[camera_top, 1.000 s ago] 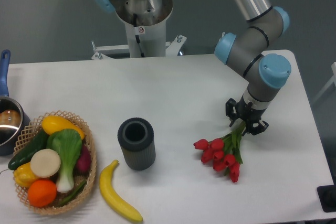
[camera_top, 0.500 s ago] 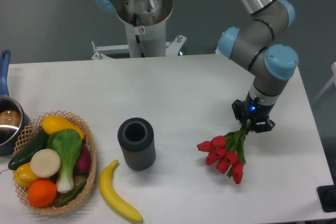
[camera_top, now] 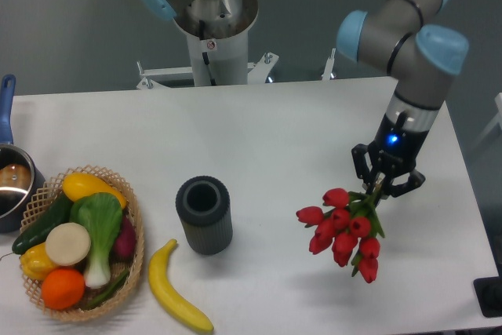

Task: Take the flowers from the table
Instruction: 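Lift the red tulip bunch up off the table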

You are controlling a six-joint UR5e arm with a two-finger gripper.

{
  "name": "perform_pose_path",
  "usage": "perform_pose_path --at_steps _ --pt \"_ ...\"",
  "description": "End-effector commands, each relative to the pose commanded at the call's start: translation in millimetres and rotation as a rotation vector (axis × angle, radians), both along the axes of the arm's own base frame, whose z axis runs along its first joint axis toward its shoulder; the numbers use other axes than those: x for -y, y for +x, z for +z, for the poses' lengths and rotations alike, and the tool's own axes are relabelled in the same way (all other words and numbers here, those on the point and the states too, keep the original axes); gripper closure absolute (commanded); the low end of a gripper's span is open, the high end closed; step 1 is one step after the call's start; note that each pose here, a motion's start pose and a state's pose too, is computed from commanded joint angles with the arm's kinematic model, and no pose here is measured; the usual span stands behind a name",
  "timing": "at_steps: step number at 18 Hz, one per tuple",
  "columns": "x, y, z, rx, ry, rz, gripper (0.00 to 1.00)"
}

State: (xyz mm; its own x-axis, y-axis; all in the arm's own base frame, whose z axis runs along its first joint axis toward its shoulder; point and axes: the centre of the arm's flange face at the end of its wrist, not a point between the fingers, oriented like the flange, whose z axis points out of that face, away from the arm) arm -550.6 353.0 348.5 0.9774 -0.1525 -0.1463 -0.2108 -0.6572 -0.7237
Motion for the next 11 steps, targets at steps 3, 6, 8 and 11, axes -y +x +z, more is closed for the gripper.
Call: perform_pose_path --at_steps 3,6,8,11 --pt "10 2 23 0.049 0.109 0.037 0.78" --pt "15 3 30 0.052 0.124 0.047 0.78" --pt "20 -1 31 0.051 0.124 0.058 0.78" --pt "26 -4 32 0.052 0.136 0.065 0.78"
